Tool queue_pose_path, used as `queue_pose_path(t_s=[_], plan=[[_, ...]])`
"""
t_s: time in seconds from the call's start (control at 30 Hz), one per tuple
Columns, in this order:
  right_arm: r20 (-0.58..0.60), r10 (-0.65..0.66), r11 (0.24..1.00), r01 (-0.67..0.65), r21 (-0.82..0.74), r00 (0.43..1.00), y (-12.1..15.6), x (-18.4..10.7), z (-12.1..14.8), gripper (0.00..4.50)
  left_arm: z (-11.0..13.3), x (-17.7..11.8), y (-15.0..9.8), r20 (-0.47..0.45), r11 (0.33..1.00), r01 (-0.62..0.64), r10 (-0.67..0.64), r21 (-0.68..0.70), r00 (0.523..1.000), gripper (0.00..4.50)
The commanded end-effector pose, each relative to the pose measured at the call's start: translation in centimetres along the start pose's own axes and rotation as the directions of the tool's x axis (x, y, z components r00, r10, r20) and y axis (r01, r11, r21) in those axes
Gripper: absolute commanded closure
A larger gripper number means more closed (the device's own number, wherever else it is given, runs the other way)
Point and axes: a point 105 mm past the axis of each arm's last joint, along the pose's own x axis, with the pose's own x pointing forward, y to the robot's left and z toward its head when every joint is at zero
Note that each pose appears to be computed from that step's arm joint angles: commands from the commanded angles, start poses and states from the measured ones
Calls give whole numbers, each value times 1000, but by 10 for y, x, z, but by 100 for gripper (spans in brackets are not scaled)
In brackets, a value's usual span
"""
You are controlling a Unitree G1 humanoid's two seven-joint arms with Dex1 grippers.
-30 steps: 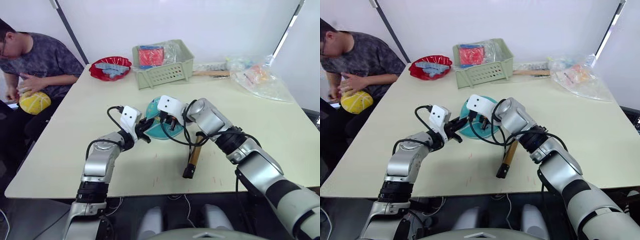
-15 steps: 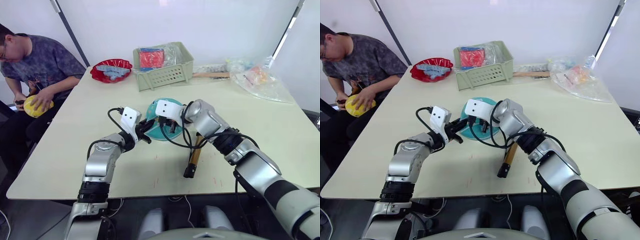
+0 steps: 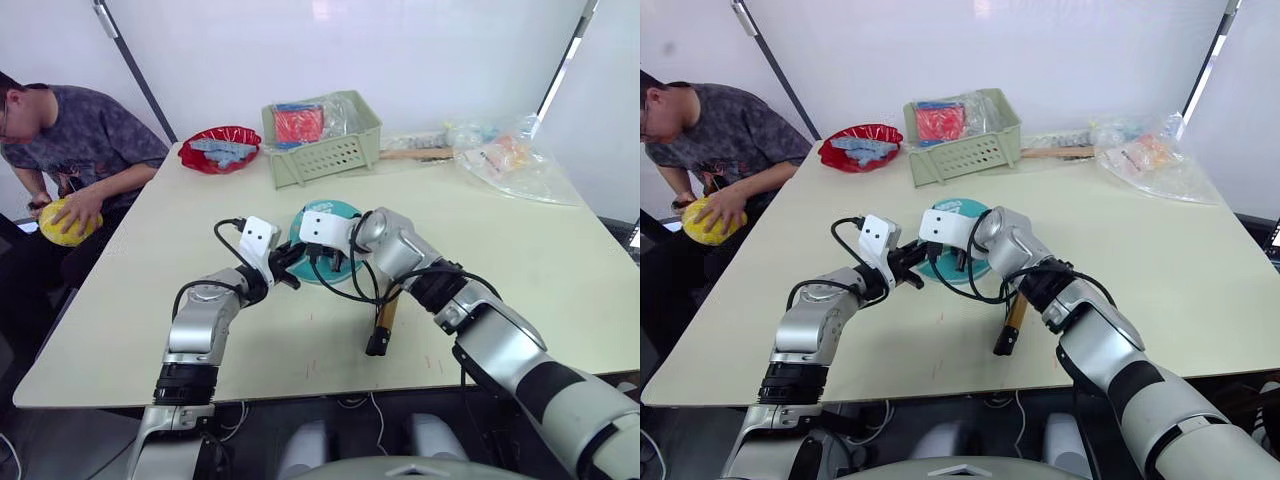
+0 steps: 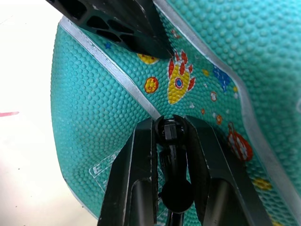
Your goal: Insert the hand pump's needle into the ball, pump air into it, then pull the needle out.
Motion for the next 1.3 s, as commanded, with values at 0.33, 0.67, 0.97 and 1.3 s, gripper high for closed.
queue_pose_path(t_s=[0.33, 0.67, 0.97, 1.3], plan=[[-369, 165, 971, -84, 224, 915, 43, 6, -132, 417, 14, 7, -21, 56, 993, 117, -118, 11, 991, 450], [-289, 168, 973, -112, 200, 943, 28, -16, -120, 417, 13, 6, -11, 48, 994, 108, -109, 17, 993, 450], [-283, 154, 978, -104, 183, 947, 20, -32, -121, 417, 13, 7, -9, 46, 994, 106, -107, 15, 993, 450], [-296, 148, 979, -98, 177, 944, 17, -46, -129, 417, 11, 10, -8, 42, 995, 99, -99, 11, 994, 450]])
